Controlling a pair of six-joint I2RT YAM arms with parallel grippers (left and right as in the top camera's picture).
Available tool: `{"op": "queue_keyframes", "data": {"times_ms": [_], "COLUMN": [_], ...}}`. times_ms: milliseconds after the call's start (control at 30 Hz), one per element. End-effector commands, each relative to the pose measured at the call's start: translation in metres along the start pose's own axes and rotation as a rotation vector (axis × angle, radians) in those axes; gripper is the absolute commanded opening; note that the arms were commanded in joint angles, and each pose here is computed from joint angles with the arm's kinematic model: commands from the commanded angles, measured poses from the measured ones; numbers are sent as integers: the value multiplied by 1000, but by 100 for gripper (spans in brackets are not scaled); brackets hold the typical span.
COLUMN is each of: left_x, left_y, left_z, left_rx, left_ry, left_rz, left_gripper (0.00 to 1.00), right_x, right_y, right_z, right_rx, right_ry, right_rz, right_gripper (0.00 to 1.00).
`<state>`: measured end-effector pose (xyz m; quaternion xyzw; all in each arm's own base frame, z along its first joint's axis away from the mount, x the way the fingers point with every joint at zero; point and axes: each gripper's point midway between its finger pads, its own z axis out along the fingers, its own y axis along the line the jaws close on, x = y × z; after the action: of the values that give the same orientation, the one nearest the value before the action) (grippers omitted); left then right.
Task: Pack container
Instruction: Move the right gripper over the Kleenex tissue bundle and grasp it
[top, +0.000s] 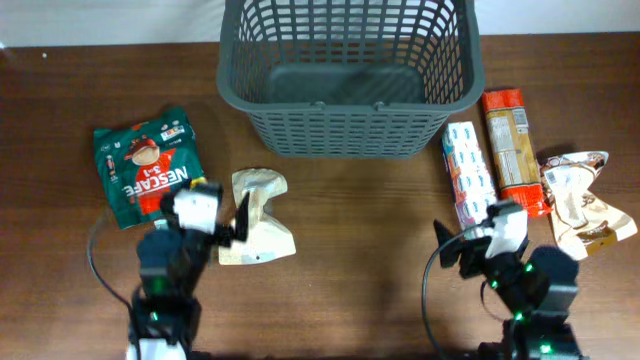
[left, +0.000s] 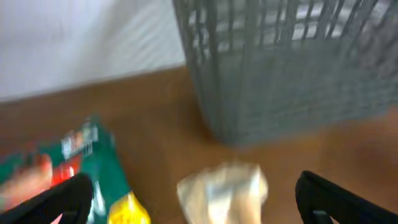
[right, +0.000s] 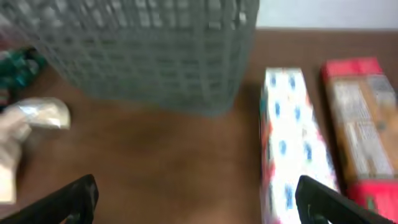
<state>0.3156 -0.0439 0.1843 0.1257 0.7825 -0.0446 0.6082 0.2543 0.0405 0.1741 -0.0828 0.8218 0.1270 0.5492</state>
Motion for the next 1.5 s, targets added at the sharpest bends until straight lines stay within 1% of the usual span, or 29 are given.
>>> {"op": "queue_keyframes", "data": {"times_ms": [0,100,167,233,300,333,433,533,667,800,900,1033,1133,1200,1333,1467], "left_x": [-51,-74,-90,-106,-124,-127,-126,-118,-108,-100,-103,-131,-153,-162,-158,-151], "left_y": [-10,-14,-16,-16,-15,-15,-16,-16,-17,-19,-7,15,25,35,39,38], "left_z": [18,33,37,37,33,32,27,25,24,17,9,-6,-18,-27,-33,-34], "left_rx": [113,162,177,180,182,181,181,184,187,190,121,-7,-62,-120,-148,-144], "left_ry": [-19,30,41,23,-18,-24,-18,15,54,100,129,111,102,111,148,175], "left_rz": [8,-2,-2,4,13,15,18,28,39,27,25,40,27,6,5,3], "left_gripper": [99,99,99,99,99,99,99,99,99,99,99,99,99,99,99,99], "right_x": [-63,-97,-117,-132,-144,-146,-139,-125,-109,-102,-101,-99,-96,-87,-72,-54], "right_y": [14,16,18,16,8,4,-13,-26,-30,-38,-50,-73,-89,-107,-123,-138], "right_z": [-10,-18,-26,-36,-50,-55,-72,-89,-106,-111,-113,-114,-109,-104,-84,-64], "right_rx": [-64,-64,-64,-34,40,71,195,297,352,400,445,519,525,523,457,419], "right_ry": [-59,-33,-2,32,82,105,195,282,373,390,396,405,410,437,491,567], "right_rz": [-14,-8,-51,-95,-106,-104,-90,-81,-57,46,79,146,229,325,441,498], "right_gripper": [99,99,99,99,99,99,99,99,99,99,99,99,99,99,99,99]}}
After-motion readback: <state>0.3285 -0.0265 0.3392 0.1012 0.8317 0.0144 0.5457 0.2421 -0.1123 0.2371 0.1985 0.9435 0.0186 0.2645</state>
